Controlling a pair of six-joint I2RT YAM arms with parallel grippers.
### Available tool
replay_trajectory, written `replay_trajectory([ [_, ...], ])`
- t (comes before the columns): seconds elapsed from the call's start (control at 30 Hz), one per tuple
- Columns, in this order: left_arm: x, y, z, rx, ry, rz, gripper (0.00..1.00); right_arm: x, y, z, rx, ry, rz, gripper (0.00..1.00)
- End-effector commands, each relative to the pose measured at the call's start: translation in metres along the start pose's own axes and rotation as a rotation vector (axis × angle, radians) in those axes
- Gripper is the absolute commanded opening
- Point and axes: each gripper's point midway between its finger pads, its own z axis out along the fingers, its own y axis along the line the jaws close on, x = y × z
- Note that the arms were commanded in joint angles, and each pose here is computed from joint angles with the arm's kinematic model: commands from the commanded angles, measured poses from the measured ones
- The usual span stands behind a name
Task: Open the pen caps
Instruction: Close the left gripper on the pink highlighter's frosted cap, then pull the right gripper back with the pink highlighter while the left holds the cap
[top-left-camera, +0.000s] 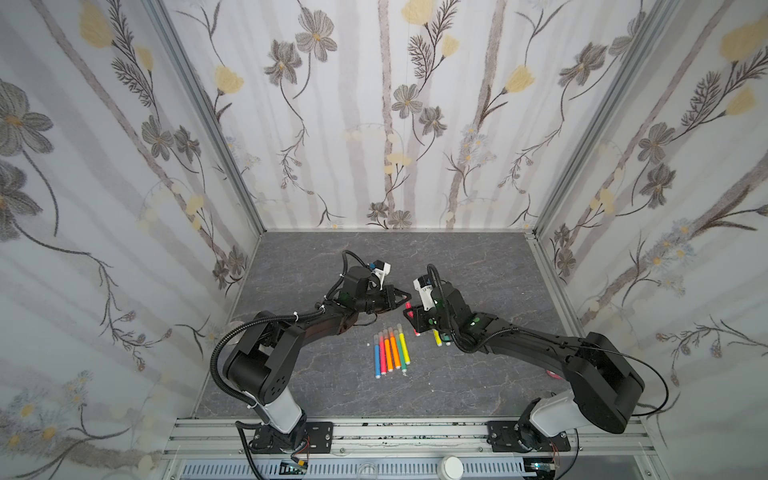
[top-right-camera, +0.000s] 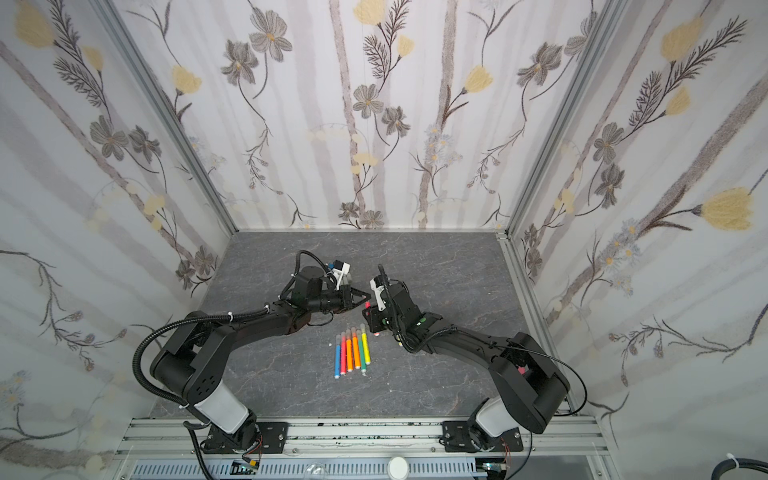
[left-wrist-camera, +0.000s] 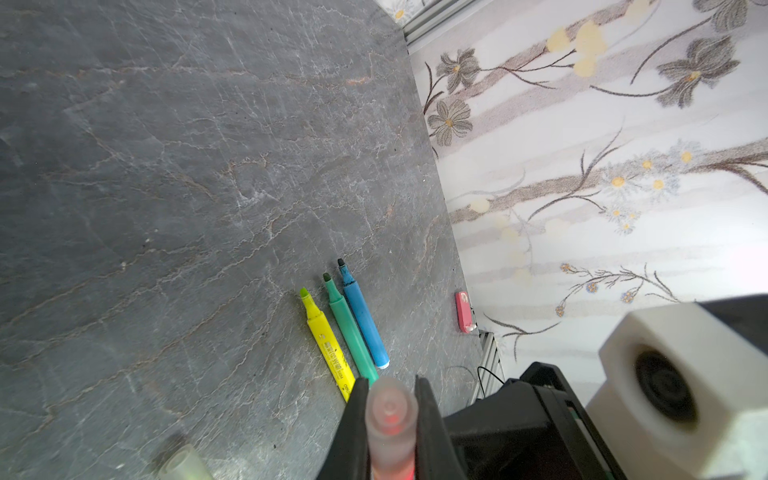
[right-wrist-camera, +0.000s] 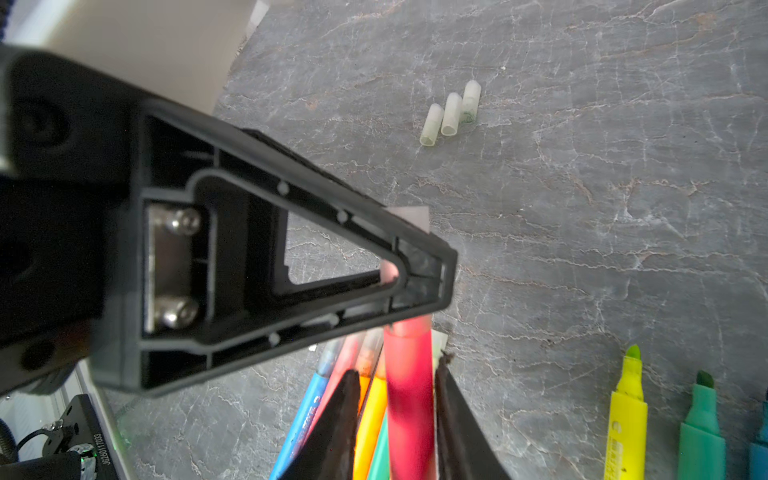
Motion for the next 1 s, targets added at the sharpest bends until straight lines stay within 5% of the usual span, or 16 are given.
replay_trajectory([
  [0.0, -0.009, -0.014, -0.003, 0.055, -0.043, -0.006, 0.0, -0.015, 0.008, -0.001, -0.035, -0.071, 0.006, 0.27],
  [0.6, -0.012, -0.031, -0.009, 0.163, -0.084, -0.1, 0.0, -0.021, 0.005, -0.002, -0.031, -0.131, 0.016, 0.13],
  [0.77, -0.012, -0.026, -0.01, 0.145, -0.089, -0.098, 0.0, -0.018, 0.002, -0.001, -0.02, -0.126, 0.018, 0.0],
  [0.97, -0.023, -0.013, -0.012, 0.081, -0.11, -0.074, 0.0, -0.012, 0.002, -0.004, -0.018, -0.106, 0.006, 0.0],
])
